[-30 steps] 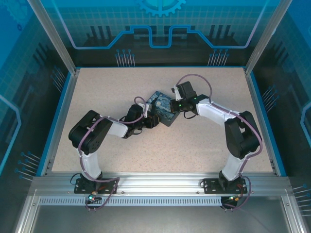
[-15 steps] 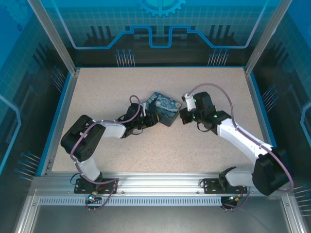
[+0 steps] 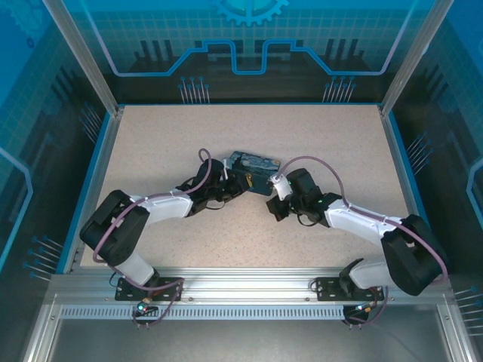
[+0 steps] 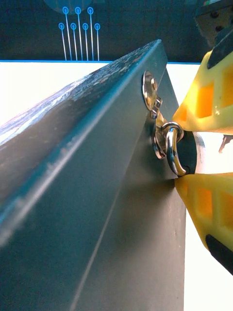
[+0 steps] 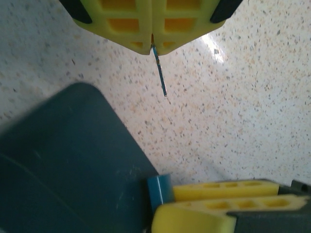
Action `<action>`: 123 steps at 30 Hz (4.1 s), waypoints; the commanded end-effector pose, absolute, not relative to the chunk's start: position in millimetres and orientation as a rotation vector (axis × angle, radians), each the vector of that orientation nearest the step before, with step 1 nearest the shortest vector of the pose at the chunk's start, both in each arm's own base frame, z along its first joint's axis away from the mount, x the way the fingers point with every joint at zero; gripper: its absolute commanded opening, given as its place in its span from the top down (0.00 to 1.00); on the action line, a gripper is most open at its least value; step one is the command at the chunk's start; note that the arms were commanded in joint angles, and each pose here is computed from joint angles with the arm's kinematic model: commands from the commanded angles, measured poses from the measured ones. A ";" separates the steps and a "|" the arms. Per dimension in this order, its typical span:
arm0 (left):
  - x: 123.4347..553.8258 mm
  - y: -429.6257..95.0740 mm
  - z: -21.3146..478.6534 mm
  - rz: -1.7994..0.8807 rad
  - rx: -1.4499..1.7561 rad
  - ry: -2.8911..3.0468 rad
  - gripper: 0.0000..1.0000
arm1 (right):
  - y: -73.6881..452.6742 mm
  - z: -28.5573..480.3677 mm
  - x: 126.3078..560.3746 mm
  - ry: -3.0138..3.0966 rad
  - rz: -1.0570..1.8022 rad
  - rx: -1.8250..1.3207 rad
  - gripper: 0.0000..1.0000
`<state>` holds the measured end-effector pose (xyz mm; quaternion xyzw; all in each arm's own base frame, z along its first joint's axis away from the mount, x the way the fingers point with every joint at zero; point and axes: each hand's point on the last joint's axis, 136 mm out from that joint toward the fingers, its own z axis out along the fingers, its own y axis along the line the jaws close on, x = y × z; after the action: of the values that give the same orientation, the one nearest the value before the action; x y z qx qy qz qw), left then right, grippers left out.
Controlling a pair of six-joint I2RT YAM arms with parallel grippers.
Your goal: Unlock the padlock with the key
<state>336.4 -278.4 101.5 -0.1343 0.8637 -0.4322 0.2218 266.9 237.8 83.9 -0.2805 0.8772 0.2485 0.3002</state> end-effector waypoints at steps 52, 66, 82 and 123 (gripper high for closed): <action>334.0 -304.7 130.4 -1.322 -0.380 2.311 0.88 | 255.4 94.0 294.8 2.176 0.664 -0.649 0.99; 333.9 -306.6 130.5 -1.336 -0.386 2.306 0.89 | 255.1 98.5 295.5 2.145 0.680 -0.629 0.99; 332.7 -313.1 132.4 -1.353 -0.380 2.308 0.89 | 265.4 120.9 307.1 2.004 0.736 -0.588 0.99; 336.4 -314.6 115.0 -1.333 -0.436 2.334 0.88 | 268.7 116.7 298.9 1.983 0.708 -0.635 0.99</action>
<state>336.6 -297.7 104.5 -0.1697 0.8472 -0.4573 0.2106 298.6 248.7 85.7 -0.2397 0.8421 0.2561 0.4097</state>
